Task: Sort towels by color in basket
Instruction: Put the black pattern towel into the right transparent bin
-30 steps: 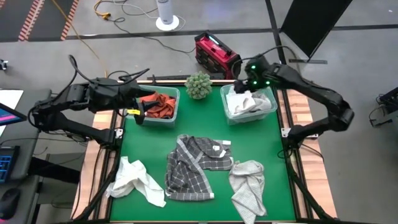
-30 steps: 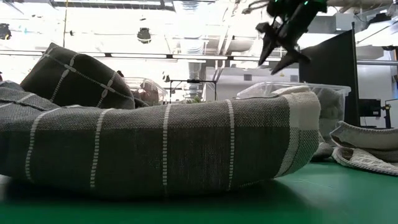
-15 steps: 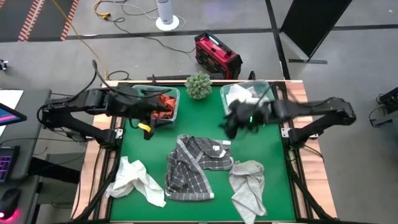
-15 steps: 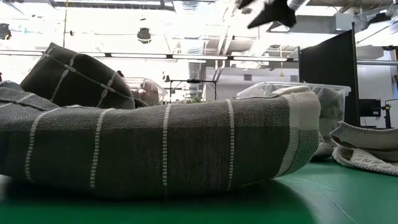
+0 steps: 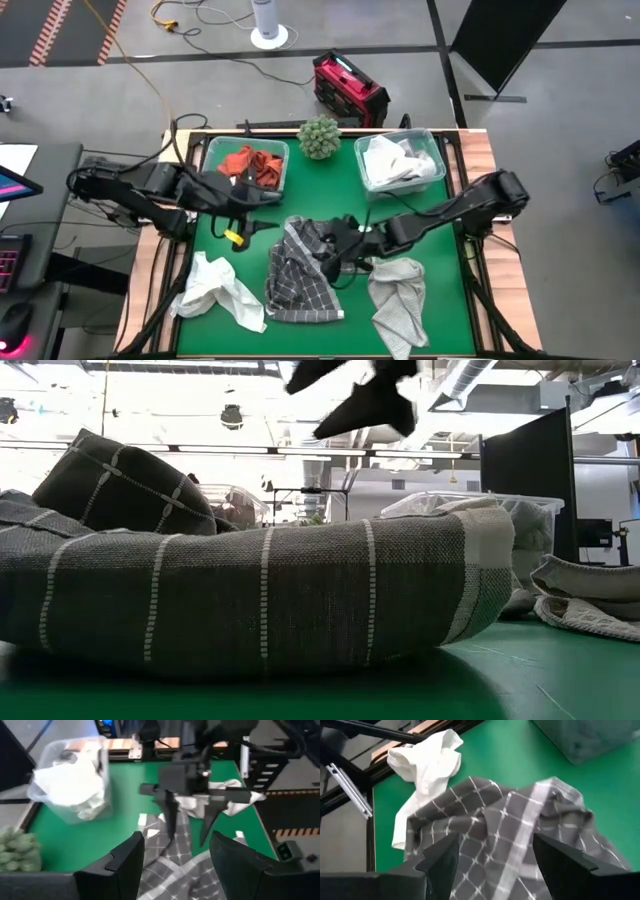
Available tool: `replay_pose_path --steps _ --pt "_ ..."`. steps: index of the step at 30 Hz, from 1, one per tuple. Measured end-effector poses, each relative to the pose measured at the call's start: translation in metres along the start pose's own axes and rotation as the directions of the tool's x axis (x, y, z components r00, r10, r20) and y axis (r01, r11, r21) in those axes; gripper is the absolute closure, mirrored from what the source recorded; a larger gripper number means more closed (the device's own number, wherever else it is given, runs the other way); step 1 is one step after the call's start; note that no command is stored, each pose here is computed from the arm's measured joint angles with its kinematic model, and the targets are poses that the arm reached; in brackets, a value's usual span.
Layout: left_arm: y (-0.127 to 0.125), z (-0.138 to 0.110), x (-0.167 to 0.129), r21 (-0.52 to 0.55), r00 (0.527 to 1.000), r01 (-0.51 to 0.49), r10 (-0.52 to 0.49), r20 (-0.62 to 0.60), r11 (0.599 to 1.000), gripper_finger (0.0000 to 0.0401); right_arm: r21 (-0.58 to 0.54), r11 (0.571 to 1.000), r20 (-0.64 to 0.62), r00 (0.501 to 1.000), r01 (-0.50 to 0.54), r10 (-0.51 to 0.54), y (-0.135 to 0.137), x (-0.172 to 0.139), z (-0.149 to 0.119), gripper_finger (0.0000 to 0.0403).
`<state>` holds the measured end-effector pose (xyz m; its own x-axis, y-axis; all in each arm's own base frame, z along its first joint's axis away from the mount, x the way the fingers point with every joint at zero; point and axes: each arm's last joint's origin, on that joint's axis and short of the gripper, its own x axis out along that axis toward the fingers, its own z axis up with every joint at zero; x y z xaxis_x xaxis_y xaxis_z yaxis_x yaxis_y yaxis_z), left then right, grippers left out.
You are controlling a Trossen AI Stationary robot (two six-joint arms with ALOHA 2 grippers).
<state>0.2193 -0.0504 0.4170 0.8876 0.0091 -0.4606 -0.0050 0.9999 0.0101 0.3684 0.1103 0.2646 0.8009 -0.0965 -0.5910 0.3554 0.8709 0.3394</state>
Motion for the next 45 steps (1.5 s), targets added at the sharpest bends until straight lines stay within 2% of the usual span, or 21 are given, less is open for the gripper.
replay_pose_path --steps 7,11,16,25,27,30,36,40,45 --pt "-0.01 -0.042 0.005 -0.135 0.999 0.035 -0.034 0.015 0.99 0.0189 -0.108 0.992 -0.055 0.997 -0.067 0.062 0.008 0.036 0.014 0.0122" --pt "-0.011 -0.057 -0.004 -0.23 0.999 0.031 -0.024 0.032 0.973 0.0189 -0.162 0.985 -0.091 0.995 -0.059 0.045 0.004 0.061 0.012 0.0122" --pt "-0.009 -0.063 -0.024 -0.302 0.998 -0.014 0.033 0.058 0.953 0.0189 -0.264 0.964 -0.103 0.995 -0.037 0.01 -0.003 0.089 0.01 0.0122" --pt "0.002 -0.067 -0.054 -0.436 0.993 0.011 0.041 0.109 0.9 0.0189 -0.384 0.923 -0.126 0.992 -0.038 -0.011 -0.007 0.13 -0.013 0.013" --pt "0.004 -0.069 -0.058 -0.452 0.993 0.013 0.041 0.109 0.892 0.0189 -0.41 0.911 -0.121 0.993 -0.047 -0.004 -0.007 0.136 -0.015 0.015" --pt "0.006 -0.069 -0.063 -0.467 0.992 0.021 0.039 0.119 0.884 0.0189 -0.422 0.902 -0.148 0.989 -0.087 0.026 -0.008 0.143 -0.021 0.0203" --pt "0.007 -0.07 -0.066 -0.469 0.991 0.027 0.038 0.129 0.883 0.0189 -0.368 0.918 -0.26 0.964 -0.147 0.05 -0.018 0.143 -0.022 0.0376" --pt "0.008 -0.071 -0.066 -0.463 0.992 0.021 0.039 0.121 0.886 0.0189 -0.351 0.925 -0.229 0.971 -0.148 0.068 -0.019 0.134 -0.006 0.0386" --pt "0.008 -0.073 -0.066 -0.452 0.994 0.003 0.046 0.097 0.892 0.0189 -0.354 0.92 -0.115 0.984 -0.166 0.133 -0.008 0.096 0.039 0.0387"
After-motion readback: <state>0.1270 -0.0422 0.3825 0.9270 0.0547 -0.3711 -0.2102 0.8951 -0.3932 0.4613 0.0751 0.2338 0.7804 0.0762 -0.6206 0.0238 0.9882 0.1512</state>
